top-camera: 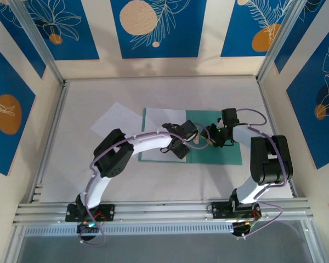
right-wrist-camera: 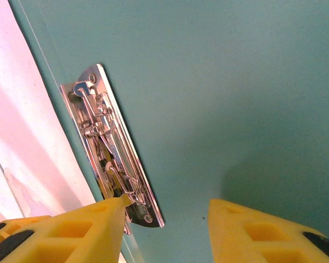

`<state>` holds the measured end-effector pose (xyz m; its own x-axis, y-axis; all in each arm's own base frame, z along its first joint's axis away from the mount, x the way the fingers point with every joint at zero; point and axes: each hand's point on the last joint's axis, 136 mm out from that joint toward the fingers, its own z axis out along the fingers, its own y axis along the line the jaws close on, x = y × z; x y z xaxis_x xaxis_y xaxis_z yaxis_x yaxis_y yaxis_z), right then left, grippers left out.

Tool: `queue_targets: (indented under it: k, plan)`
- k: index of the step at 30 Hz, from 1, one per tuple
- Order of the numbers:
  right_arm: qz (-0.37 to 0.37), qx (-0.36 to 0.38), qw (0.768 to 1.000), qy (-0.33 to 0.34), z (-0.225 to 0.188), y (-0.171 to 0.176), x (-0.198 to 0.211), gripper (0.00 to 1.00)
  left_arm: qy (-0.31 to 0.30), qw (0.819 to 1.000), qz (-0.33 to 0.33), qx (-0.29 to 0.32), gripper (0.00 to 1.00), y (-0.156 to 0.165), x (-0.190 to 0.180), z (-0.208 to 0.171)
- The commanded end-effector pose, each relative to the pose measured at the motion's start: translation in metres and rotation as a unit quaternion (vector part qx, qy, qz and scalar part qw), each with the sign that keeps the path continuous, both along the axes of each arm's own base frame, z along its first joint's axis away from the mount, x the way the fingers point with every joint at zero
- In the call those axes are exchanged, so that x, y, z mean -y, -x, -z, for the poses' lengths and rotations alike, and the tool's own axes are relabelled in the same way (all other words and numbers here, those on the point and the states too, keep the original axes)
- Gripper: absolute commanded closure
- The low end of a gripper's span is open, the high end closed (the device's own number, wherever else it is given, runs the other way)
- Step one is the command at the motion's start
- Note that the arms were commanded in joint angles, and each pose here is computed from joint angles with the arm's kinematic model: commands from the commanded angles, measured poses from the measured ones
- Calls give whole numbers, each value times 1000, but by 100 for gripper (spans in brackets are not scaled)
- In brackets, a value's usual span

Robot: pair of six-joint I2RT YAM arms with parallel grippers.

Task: Put the files into the folder

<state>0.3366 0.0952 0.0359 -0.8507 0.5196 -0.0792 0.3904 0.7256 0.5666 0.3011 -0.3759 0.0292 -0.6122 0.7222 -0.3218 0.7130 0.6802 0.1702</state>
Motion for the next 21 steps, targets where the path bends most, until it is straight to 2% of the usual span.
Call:
queue_targets:
  k: [1, 5, 8, 12, 21]
  plan:
    - [2, -12, 1000, 0, 3, 6, 2, 54, -59, 998, -5, -15, 21, 8, -30, 10]
    - [1, -12, 1000, 0, 4, 6, 2, 55, -49, 999, -13, -14, 21, 7, -27, 3]
    - [1, -12, 1000, 0, 4, 5, 2, 55, -14, 1000, -21, -11, 20, 4, -18, -14]
    - [1, -13, 1000, 0, 5, 4, 2, 55, 34, 998, -57, 8, 19, -14, -12, -39]
    - [-2, -13, 1000, 0, 5, 4, 1, 55, 131, 982, -133, -1, 34, -53, -9, -43]
